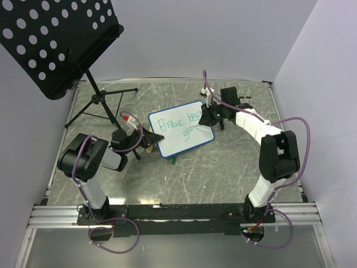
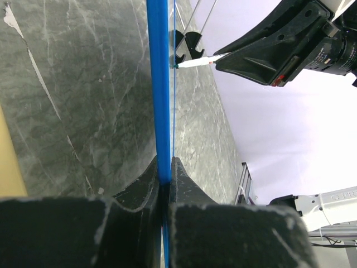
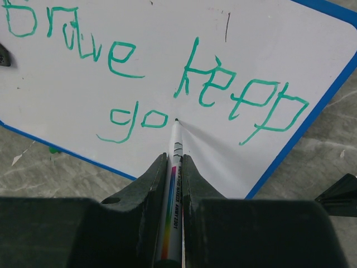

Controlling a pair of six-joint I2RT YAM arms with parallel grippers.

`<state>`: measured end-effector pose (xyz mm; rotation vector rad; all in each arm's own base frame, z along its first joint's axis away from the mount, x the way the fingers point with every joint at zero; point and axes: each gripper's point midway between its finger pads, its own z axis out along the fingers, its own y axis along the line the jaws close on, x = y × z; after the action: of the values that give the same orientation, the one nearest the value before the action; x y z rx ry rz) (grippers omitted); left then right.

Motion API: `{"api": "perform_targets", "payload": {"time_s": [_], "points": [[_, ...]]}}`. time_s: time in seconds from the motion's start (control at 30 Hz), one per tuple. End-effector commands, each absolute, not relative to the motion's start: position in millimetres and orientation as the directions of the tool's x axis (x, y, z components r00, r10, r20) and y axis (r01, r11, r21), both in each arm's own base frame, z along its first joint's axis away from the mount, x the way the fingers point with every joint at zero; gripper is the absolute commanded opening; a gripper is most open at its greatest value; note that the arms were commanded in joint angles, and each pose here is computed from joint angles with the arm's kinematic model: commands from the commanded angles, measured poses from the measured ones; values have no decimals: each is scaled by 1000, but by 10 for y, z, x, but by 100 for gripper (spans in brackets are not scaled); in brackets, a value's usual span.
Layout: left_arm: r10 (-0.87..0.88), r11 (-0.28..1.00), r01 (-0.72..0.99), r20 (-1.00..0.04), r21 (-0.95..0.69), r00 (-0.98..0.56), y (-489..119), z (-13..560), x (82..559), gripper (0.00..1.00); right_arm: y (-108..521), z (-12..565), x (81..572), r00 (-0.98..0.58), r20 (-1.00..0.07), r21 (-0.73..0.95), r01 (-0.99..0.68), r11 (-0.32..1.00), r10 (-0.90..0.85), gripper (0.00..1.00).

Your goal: Write a sentence on the whiteboard

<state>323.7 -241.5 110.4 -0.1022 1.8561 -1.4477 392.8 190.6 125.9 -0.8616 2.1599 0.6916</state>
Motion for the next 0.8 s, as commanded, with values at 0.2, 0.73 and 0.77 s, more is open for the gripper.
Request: {"api": "perform_targets", "payload": {"time_s": [0.2,0.73,0.77], "points": [[-527,258,667,-680,-699,-509,-2464,1810,3199,1,1904,1639,3843,-465,-820,184,-766,615,-334,0],[-526,260,665,-680,-701,-511,-2464,1799,3197,1,1948,1295,3872,-523,-769,222,-758,613,-368,0],[-527,259,667,-681,-699,-509,-2464,1806,3200,1,1954,1296,3879,-523,-768,221,-758,613,-369,0]]}}
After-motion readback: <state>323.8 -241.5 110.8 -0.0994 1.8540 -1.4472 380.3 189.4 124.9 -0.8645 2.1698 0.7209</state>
